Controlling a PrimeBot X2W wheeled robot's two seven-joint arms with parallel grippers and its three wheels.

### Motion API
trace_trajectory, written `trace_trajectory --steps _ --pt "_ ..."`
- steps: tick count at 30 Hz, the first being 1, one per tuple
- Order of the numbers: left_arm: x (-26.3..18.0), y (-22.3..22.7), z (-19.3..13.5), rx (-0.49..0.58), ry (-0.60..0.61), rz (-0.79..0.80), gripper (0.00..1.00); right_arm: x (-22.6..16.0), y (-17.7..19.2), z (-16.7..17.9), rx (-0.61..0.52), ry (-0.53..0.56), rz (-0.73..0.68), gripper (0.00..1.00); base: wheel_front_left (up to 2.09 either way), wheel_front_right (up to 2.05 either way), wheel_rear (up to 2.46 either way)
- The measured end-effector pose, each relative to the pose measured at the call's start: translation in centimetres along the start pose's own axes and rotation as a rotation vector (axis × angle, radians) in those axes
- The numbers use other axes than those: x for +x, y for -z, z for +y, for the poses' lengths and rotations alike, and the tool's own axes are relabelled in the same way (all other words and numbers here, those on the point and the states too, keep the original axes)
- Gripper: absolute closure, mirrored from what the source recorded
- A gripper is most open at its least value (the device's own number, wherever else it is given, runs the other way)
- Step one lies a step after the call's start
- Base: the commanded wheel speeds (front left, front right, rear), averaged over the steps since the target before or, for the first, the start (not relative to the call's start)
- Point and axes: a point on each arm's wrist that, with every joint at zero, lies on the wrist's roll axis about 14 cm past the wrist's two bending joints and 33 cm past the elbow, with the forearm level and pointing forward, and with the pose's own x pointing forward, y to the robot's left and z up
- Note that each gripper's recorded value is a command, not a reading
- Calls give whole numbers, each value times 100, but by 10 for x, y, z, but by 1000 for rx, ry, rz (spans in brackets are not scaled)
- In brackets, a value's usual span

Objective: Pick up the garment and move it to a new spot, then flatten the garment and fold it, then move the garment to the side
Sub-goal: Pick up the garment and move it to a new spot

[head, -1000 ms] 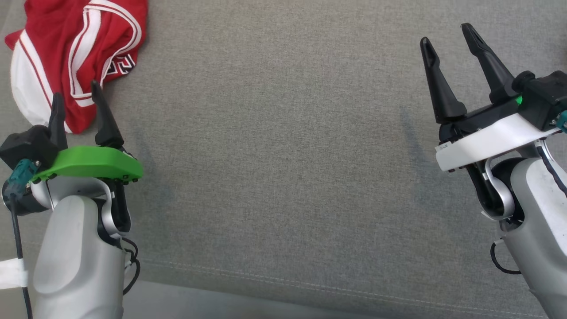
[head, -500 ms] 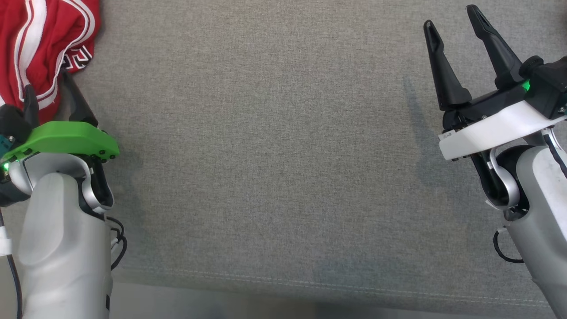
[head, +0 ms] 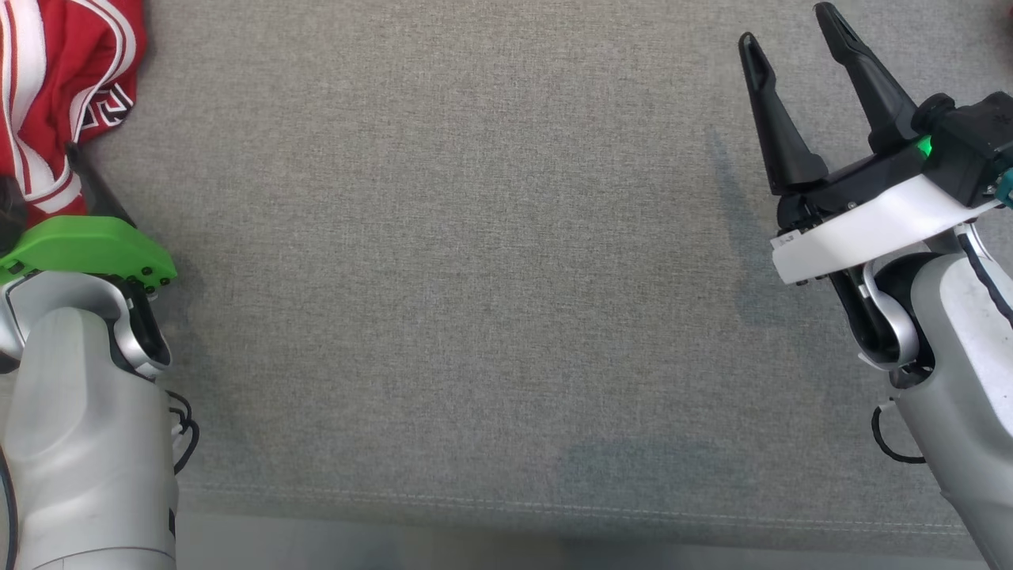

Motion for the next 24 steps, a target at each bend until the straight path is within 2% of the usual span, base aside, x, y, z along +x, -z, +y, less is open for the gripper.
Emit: trace_trajectory --steps 2,3,4,5,6,7,24 --pt "0 6 2 12 -5 17 0 -1 1 -1 1 4 3 0 0 0 0" --pt "0 8 1 17 -5 24 18 -2 1 -2 0 8 6 0 0 0 0" --pt "1 9 0 20 -3 29 53 -3 2 -4 -2 13 8 0 0 0 0" --pt "2 9 -2 21 1 29 66 -4 2 -5 -5 18 9 0 0 0 0" --pt "2 7 -5 22 7 25 89 -5 1 -7 -7 22 5 0 0 0 0" --pt "4 4 -9 24 16 17 100 -5 0 -8 -9 26 5 0 0 0 0" --pt "-12 -99 -82 -1 241 -256 100 -21 -21 0 13 56 -59 0 0 0 0"
